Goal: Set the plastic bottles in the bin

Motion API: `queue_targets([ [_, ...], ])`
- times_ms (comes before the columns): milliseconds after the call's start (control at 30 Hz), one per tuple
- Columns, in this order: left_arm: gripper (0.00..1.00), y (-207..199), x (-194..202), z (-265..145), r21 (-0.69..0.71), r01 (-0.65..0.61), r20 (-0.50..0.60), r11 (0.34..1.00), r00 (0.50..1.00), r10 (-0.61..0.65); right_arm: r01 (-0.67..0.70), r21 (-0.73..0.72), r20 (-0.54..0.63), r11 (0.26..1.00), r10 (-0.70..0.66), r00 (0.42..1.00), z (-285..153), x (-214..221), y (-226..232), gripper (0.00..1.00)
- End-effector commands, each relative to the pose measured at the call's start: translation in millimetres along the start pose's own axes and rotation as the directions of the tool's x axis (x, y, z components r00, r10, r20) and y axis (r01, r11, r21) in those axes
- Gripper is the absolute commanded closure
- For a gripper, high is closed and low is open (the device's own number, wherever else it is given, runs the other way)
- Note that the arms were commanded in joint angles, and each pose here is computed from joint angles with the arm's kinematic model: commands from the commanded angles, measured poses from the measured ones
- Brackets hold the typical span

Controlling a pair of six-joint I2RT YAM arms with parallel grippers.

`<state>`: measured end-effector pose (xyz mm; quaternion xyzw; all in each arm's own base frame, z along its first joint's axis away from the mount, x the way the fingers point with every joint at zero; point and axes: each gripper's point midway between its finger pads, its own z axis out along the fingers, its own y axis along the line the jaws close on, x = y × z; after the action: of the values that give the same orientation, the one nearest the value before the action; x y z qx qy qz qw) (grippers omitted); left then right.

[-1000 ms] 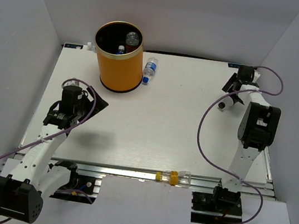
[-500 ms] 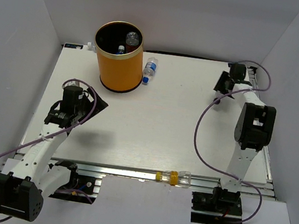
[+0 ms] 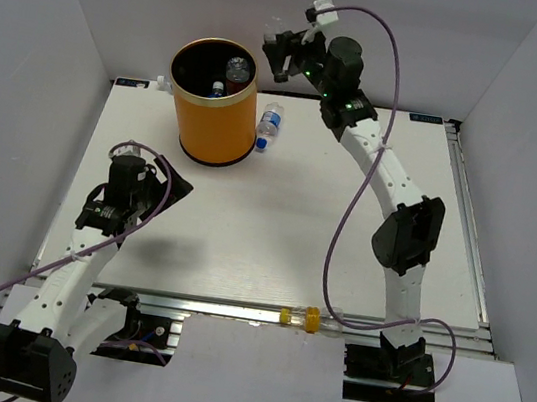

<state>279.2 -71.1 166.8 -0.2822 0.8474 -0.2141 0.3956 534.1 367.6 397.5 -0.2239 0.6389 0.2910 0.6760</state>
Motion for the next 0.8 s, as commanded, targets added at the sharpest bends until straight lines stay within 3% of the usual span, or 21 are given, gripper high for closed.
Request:
queue_targets([
  [0,0.02,-6,-8,-9,0.014,-0.022,0.028,1.000,0.999,0.021,0.128,0.005,0.206,0.992,-0.127,0.970,25,-30,17,0.50],
  [200,0.02,-13,-13,-12,0.037,-0.033,0.040,0.999,0.999,0.031,0.223,0.011,0.341,0.975,-0.213,0.916,52,-33,69,0.45],
  [300,0.02,-14,-10,-11,0.045,-0.034,0.026,0.998,0.999,0.033,0.176,0.006,0.420,0.984,-0.162,0.893,61,-32,78,0.48],
  [433,0.02,-11,-6,-11,0.036,-0.039,0.013,0.999,0.999,0.039,0.104,-0.005,0.592,0.995,-0.082,0.802,57,-54,84,0.46],
  [567,0.02,-7,-5,-10,0.030,-0.039,0.022,0.999,0.999,0.039,0.107,0.028,0.585,0.994,-0.103,0.805,61,-39,81,0.40],
  [600,0.02,-5,-3,-9,0.025,-0.041,0.017,0.999,0.999,0.040,0.111,0.030,0.573,0.993,-0.107,0.812,63,-34,81,0.36],
  [633,0.02,-5,-3,-8,0.028,-0.041,0.015,0.999,0.999,0.040,0.112,0.027,0.561,0.993,-0.108,0.821,65,-29,81,0.22],
  [667,0.02,-6,-3,-8,0.029,-0.038,0.014,0.999,0.999,0.038,0.113,0.019,0.535,0.993,-0.106,0.838,69,-18,81,0.15],
  [767,0.02,-7,-2,-7,0.032,-0.045,0.002,0.998,0.999,0.045,0.108,0.003,0.515,0.994,-0.094,0.852,69,-12,83,0.11],
])
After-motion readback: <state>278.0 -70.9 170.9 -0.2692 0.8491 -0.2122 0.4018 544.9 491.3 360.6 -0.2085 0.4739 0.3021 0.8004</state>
